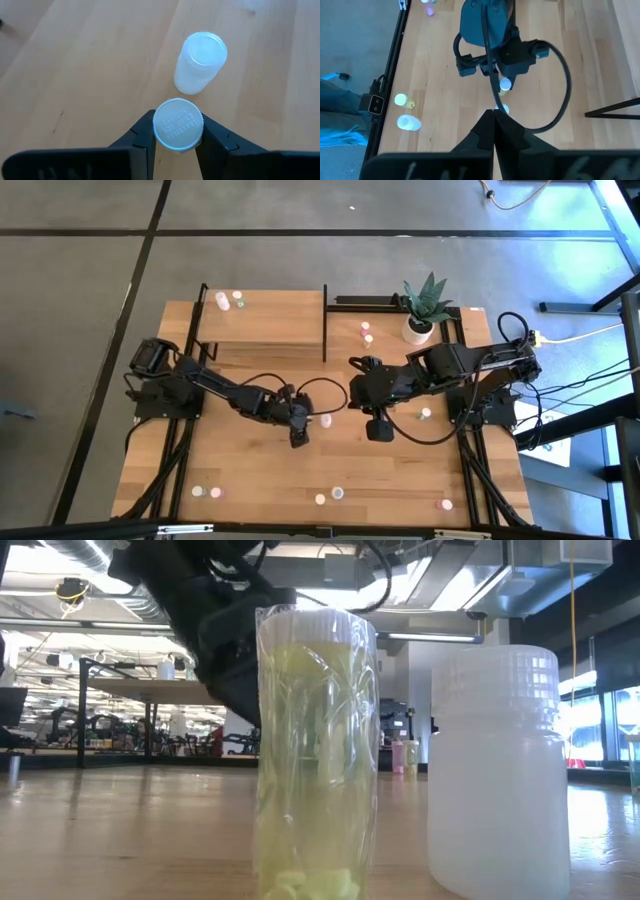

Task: Pick and place medicine bottles onto shelf by color
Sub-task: Put the middle yellow pill bottle on the shelf

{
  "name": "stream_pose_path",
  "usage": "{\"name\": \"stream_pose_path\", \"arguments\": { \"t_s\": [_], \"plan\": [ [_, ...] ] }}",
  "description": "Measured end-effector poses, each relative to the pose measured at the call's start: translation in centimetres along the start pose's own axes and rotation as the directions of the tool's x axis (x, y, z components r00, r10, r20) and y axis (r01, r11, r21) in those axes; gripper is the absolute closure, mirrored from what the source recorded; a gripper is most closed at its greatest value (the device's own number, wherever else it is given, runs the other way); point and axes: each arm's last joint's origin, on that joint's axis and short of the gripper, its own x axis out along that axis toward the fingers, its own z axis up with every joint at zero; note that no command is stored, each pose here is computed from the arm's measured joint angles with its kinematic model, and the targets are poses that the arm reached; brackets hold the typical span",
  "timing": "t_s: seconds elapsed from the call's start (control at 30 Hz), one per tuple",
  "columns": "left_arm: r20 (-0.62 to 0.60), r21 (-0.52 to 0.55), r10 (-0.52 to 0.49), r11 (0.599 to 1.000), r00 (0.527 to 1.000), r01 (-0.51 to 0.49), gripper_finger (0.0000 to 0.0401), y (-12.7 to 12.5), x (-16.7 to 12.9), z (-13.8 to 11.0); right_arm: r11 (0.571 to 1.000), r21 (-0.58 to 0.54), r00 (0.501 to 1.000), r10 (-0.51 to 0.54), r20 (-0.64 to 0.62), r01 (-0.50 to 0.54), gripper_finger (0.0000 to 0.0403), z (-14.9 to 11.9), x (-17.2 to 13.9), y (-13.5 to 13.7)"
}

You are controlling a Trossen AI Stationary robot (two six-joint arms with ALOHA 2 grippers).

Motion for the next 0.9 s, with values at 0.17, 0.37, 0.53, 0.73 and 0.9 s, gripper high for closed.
{"name": "stream_pose_path", "arguments": {
  "t_s": [0.17,0.37,0.53,0.73,0.9],
  "plan": [
    [0.034,-0.037,0.005,0.999,0.999,-0.004,0.031,0.5,-2.5,0.8,1.0,0.001,1.0,0.002,0.008,-0.002,0.0395,0.1,0.0,0.0],
    [0.065,-0.091,0.024,0.996,0.998,-0.018,0.0311,1.7,-6.3,1.6,1.0,0.0,1.0,0.002,0.01,-0.002,0.0395,0.1,0.0,0.0],
    [0.101,-0.109,0.039,0.994,0.994,-0.028,0.0311,3.1,-9.8,1.9,1.0,0.0,1.0,0.003,0.014,-0.003,0.0395,0.1,0.0,0.0],
    [0.156,-0.15,0.074,0.987,0.985,-0.05,0.0311,5.5,-13.5,2.2,1.0,0.001,1.0,0.004,0.021,-0.004,0.0395,0.2,0.0,0.0],
    [0.158,-0.19,0.12,0.978,0.98,-0.089,0.0311,7.7,-15.5,2.1,1.0,0.002,1.0,0.006,0.028,-0.006,0.0395,0.3,0.0,0.1]
  ]
}}
